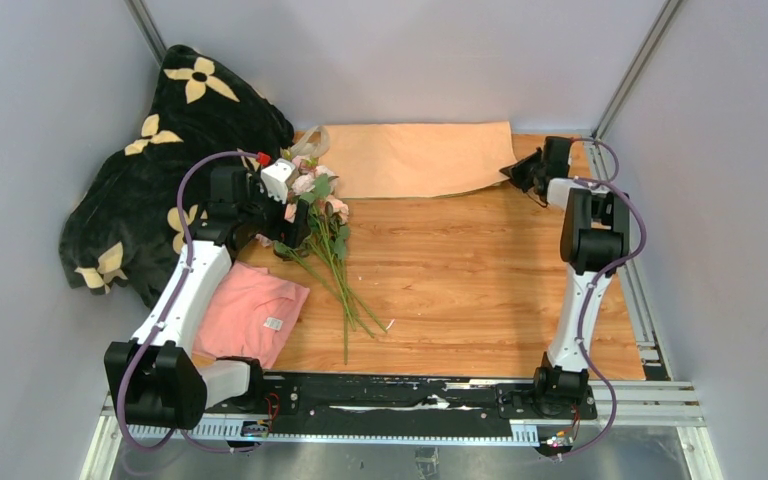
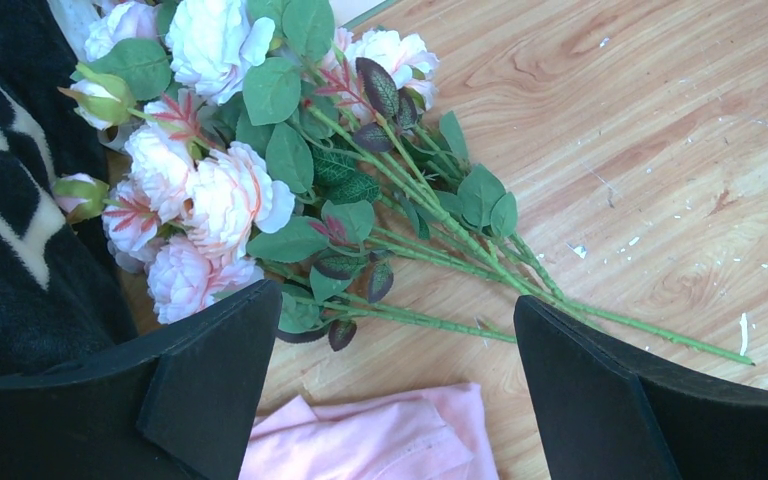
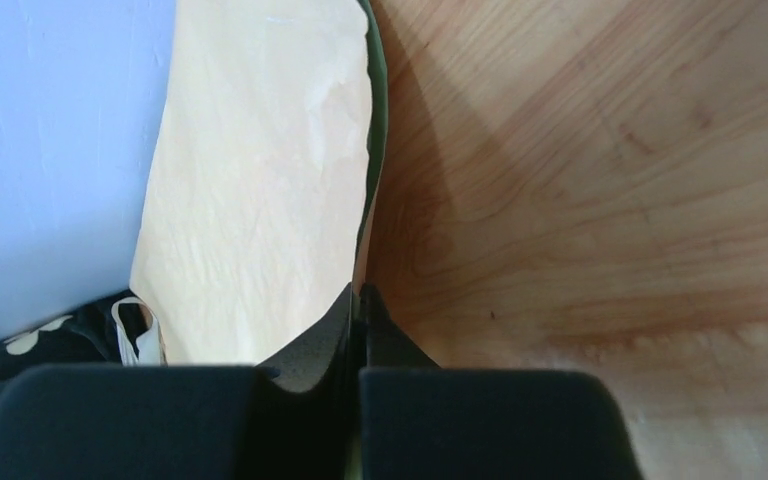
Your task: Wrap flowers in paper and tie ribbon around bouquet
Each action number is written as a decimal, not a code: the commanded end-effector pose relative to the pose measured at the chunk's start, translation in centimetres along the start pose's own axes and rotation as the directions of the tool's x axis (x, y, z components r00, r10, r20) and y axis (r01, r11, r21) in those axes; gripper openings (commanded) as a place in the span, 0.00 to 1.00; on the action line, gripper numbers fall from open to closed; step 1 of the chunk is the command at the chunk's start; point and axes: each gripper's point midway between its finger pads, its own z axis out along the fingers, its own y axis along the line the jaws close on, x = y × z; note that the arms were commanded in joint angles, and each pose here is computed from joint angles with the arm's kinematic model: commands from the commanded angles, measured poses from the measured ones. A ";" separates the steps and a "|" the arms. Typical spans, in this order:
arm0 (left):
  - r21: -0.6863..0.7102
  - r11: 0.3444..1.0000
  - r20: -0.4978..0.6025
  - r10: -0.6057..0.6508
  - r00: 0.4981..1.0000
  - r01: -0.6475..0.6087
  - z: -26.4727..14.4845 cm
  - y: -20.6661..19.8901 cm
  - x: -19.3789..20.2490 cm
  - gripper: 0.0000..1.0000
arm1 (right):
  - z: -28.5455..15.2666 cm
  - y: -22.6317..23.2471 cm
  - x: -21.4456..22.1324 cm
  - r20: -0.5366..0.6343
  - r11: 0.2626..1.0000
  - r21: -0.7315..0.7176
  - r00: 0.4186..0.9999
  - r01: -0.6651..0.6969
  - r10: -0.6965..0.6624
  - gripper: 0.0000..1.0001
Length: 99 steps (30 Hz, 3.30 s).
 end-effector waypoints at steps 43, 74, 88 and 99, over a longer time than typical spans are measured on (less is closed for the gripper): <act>0.208 0.730 0.315 0.580 0.751 -0.651 -10.4 -18.0 -14.6 1.00 | -47.8 38.8 14.7 0.582 0.426 -0.530 0.680 0.733 -0.446 0.00; 0.201 0.698 0.287 0.628 0.723 -0.687 -6.9 -15.1 -9.8 0.57 | -47.5 39.1 12.1 0.640 0.469 -0.388 0.598 0.794 -0.483 0.00; 0.153 0.632 0.344 0.687 0.640 -0.760 2.1 -14.7 -1.5 0.67 | -49.1 40.0 10.0 0.688 0.482 -0.339 0.562 0.808 -0.459 0.00; 0.181 0.600 0.473 0.642 0.604 -0.780 3.4 -12.8 -0.4 0.52 | -50.1 40.2 9.4 0.700 0.477 -0.341 0.558 0.810 -0.447 0.00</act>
